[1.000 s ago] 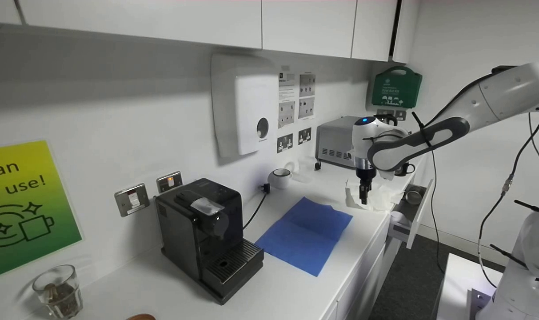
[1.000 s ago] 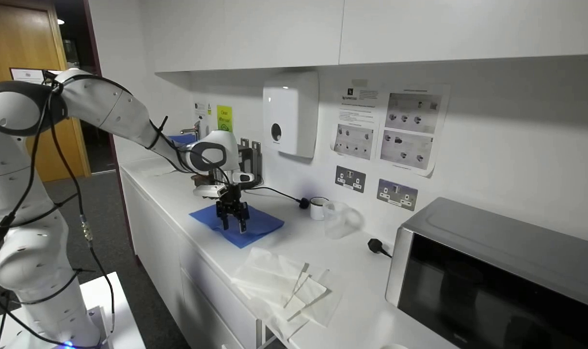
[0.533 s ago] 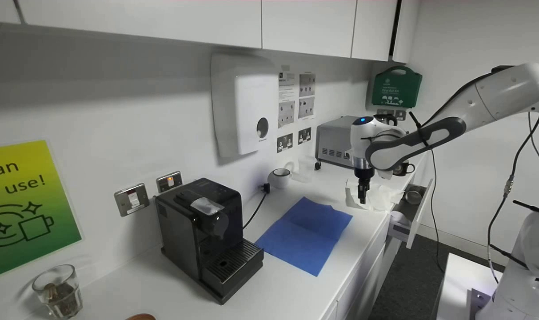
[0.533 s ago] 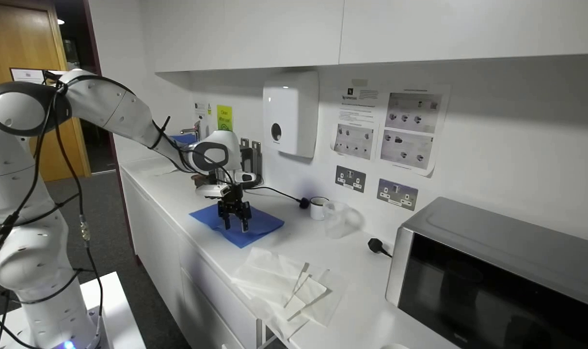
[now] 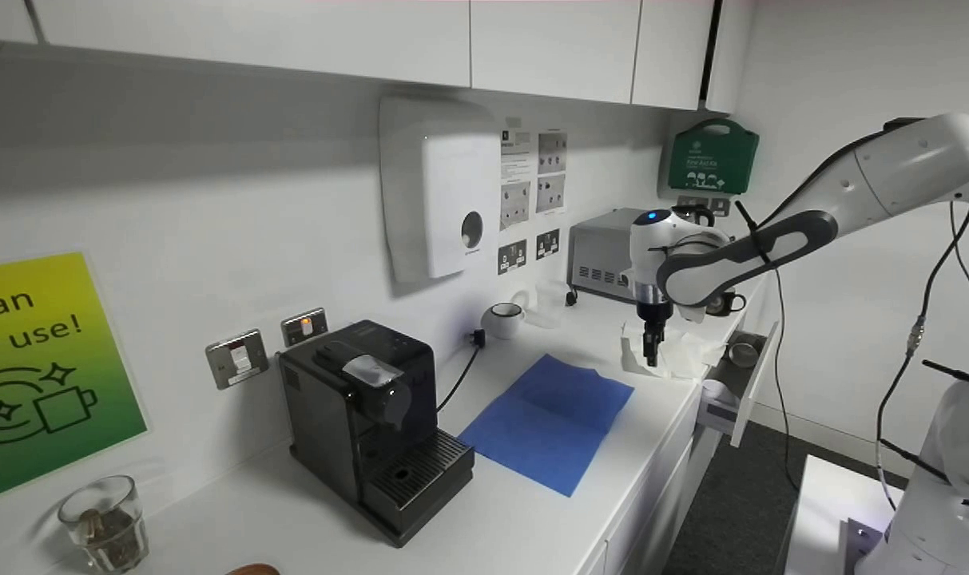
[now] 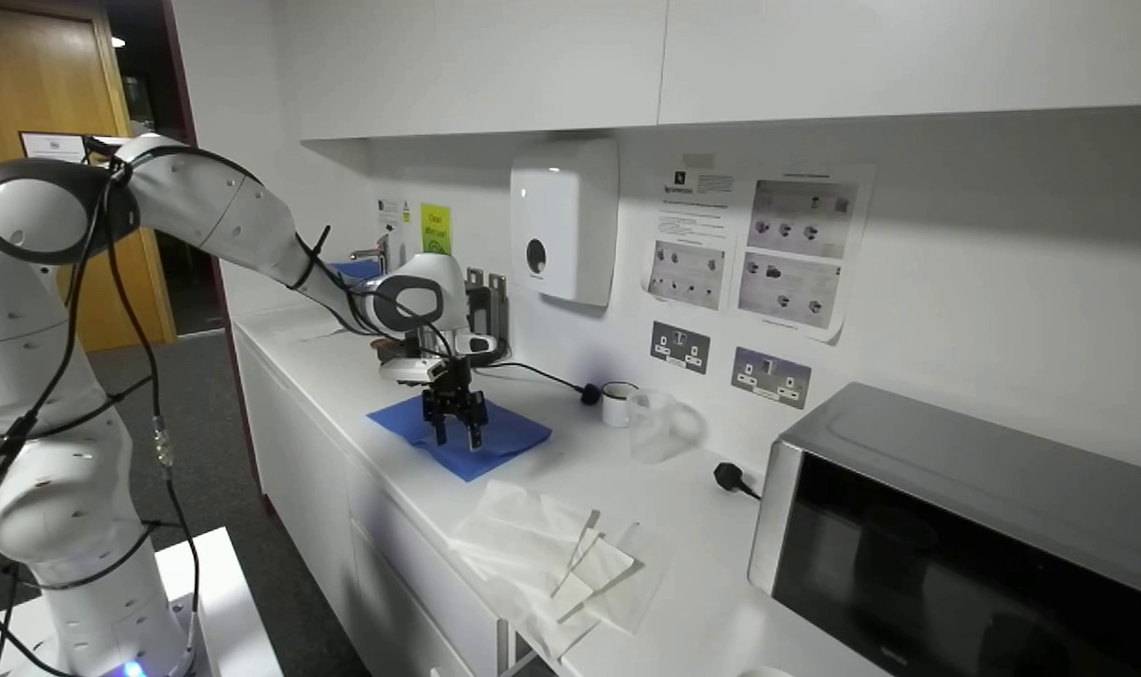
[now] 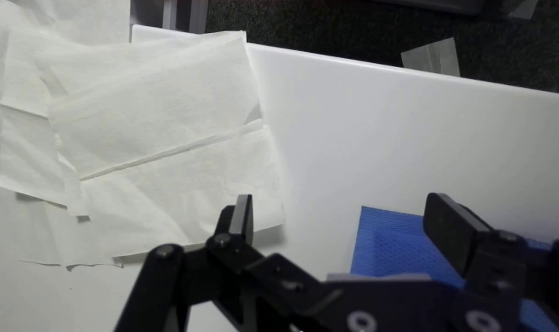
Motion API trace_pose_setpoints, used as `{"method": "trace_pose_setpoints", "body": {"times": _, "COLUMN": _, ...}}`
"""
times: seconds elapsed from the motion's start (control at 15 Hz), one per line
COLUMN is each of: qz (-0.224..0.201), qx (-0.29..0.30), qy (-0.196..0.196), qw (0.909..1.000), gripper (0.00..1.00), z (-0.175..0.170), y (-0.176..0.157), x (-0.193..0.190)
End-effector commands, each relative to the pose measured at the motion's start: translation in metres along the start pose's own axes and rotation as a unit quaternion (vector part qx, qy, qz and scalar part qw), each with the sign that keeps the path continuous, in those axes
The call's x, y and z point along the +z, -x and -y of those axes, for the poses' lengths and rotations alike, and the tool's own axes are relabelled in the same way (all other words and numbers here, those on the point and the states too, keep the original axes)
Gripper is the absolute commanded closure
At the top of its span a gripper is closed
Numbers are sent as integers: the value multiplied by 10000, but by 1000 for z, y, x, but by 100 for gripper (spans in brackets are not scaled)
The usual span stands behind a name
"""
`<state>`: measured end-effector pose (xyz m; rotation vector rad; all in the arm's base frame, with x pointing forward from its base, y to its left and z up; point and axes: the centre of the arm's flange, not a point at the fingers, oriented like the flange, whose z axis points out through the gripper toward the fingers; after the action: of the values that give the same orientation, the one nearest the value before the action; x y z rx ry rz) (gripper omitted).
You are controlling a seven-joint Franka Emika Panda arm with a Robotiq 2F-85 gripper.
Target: Unfold the blue placemat, place the white napkins on the mat then fold the mat in half
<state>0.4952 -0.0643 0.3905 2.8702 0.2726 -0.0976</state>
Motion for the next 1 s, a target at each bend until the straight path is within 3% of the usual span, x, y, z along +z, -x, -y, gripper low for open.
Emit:
{"method": "trace_pose_setpoints", "body": {"times": 0.0, "qz": -39, "qx": -21, "qy": 83, "qw": 10000, "gripper": 0, "z": -2, "y": -1, "x": -1}}
{"method": "trace_pose_setpoints", "body": {"times": 0.33, "qz": -44, "qx": 180, "qy": 129, "qw": 9997, "gripper": 0, "z": -12, "y": 2, "x": 5}}
{"method": "trace_pose_setpoints", "body": {"times": 0.93, "qz": -9, "qx": 1163, "qy": 78, "qw": 9932, "gripper": 0, "z": -39, "y": -12, "x": 37}}
